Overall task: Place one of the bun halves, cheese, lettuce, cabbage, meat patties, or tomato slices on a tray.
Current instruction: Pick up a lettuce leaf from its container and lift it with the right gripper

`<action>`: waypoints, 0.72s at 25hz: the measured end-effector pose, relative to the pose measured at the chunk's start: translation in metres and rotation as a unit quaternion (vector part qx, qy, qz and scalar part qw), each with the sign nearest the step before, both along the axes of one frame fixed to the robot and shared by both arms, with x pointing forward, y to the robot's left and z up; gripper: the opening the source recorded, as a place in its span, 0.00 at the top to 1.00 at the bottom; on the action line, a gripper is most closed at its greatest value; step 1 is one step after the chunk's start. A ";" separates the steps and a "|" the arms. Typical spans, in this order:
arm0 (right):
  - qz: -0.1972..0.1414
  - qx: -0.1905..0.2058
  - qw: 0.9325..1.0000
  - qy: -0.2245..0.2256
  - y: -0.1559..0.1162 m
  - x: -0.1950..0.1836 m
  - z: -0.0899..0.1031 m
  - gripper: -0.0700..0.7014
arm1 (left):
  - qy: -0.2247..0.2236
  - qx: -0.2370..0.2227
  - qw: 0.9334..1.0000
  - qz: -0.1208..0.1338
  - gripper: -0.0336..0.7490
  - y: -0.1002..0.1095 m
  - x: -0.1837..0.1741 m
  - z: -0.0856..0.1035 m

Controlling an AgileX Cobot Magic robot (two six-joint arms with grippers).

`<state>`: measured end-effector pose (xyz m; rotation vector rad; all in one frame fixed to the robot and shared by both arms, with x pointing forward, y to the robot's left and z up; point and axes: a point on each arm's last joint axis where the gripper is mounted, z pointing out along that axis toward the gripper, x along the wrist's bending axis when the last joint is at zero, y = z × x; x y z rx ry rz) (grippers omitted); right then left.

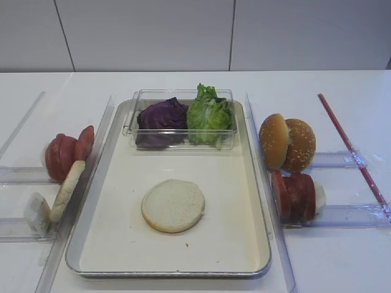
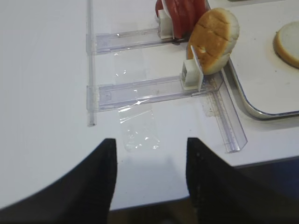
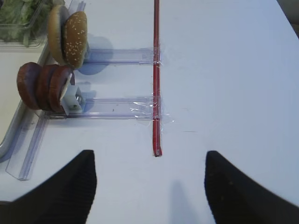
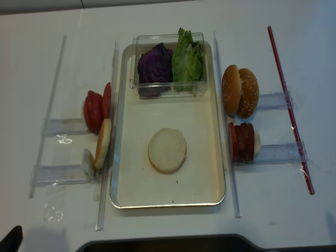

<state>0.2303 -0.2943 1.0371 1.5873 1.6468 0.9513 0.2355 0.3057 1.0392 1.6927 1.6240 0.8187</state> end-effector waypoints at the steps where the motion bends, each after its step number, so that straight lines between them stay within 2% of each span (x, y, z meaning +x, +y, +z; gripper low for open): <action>1: 0.000 0.000 1.000 0.000 0.000 0.000 0.000 0.23 | 0.000 0.000 1.000 0.000 0.51 0.000 0.000 0.000; 18: 0.000 0.000 1.000 0.000 0.000 0.000 0.000 0.23 | 0.000 0.000 1.000 0.000 0.51 0.000 0.000 0.000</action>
